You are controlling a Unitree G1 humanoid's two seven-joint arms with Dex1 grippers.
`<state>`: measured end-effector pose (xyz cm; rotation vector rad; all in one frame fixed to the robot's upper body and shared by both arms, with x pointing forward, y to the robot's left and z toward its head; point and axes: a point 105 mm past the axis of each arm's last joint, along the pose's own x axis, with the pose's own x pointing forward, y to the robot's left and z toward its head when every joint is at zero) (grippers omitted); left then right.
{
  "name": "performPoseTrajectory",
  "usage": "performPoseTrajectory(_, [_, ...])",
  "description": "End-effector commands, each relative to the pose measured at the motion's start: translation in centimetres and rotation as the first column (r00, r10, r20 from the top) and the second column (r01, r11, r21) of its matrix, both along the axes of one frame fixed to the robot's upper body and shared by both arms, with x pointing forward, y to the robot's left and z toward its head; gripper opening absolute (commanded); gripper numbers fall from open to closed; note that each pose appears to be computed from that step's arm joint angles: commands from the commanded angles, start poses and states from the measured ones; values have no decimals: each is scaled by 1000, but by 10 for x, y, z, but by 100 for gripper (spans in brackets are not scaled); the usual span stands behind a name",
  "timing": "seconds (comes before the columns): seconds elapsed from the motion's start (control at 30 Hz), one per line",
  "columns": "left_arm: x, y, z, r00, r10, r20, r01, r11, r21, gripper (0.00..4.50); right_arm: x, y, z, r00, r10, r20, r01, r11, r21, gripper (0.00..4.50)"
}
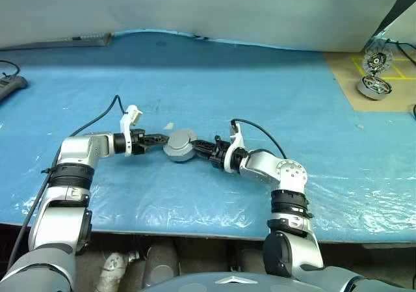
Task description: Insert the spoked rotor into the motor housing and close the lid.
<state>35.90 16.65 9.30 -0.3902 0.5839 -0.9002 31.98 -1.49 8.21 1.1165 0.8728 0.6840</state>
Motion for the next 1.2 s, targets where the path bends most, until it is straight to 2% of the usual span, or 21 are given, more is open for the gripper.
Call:
performPoseTrajectory(0.03, [7,-1,23,998,64,4,-63,993,-102,38,-18,46,30,995,97,39,-102,979,174,105])
performPoseTrajectory(0.1, [8,2,31,995,102,-8,-102,984,-146,87,-17,44,32,996,82,43,-88,979,183,105])
performPoseTrajectory(0.23, [5,17,47,975,216,-57,-224,936,-273,226,-10,36,42,997,32,64,-45,975,216,105])
performPoseTrajectory(0.4, [-6,30,51,936,314,-160,-352,836,-421,401,7,28,66,994,-44,99,15,963,270,105])
performPoseTrajectory(0.47, [-13,29,50,916,333,-223,-401,765,-504,450,16,24,81,989,-77,125,37,954,298,105])
performPoseTrajectory(0.63, [-27,10,38,875,317,-367,-483,625,-613,450,34,19,109,976,-128,175,63,940,334,105])
performPoseTrajectory(0.77, [-33,-11,31,847,300,-439,-530,539,-655,450,46,19,127,963,-138,230,55,942,332,105])
performPoseTrajectory(1.0, [-24,-19,52,861,251,-443,-509,423,-749,450,45,28,131,962,-86,260,3,953,303,105])
performPoseTrajectory(1.2, [-24,-18,58,873,215,-437,-487,397,-778,450,42,30,127,964,-75,255,-4,955,296,105])
